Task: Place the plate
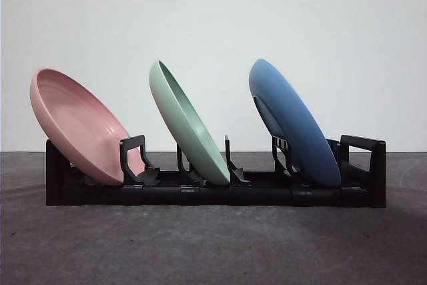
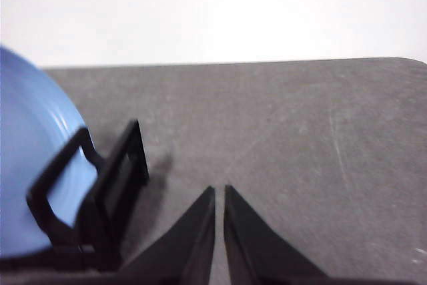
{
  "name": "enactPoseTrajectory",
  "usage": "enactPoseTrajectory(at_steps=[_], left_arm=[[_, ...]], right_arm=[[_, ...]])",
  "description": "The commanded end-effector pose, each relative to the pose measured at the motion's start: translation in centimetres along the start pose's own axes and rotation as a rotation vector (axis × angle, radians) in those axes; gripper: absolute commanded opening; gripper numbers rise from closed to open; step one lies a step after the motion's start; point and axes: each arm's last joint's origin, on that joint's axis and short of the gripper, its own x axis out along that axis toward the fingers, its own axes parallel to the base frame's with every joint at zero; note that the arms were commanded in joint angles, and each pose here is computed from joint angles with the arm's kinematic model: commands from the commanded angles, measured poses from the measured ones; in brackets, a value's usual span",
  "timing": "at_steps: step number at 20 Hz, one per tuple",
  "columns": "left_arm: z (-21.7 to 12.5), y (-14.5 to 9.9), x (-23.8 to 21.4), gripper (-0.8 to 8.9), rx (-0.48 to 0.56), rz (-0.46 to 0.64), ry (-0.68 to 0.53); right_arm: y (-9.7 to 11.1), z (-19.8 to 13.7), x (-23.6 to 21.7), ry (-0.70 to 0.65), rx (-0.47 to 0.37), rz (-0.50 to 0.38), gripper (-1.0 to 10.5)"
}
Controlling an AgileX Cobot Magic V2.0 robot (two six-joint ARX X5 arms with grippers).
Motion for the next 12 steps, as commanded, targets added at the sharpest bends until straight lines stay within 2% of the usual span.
enactPoseTrajectory(at_steps=[1, 3, 6, 9, 12], left_arm=[[-0.2, 0.0, 0.1, 0.07, -0.123, -0.004, -0.030], [0.4, 0.0, 0.0, 0.07, -0.125, -0.016, -0.084], [1.3, -0.2, -0.1, 0.07, -0.198, -0.036, -0.145], [2.3, -0.4, -0.3, 0.09, -0.261, -0.031, -0.114], [3.8, -0.6, -0.8, 0.09, -0.269, -0.007, -0.032]], right_arm=[[0.1, 0.4, 0.0, -0.052, 0.115, 0.011, 0.2], [0.1, 1.0, 0.0, -0.110, 0.134, 0.022, 0.2], [0.2, 1.8, -0.2, -0.181, 0.182, 0.042, 0.1], [0.3, 2.6, -0.5, -0.155, 0.261, 0.054, 0.1], [0.5, 3.8, -0.9, -0.072, 0.281, 0.059, 0.1]])
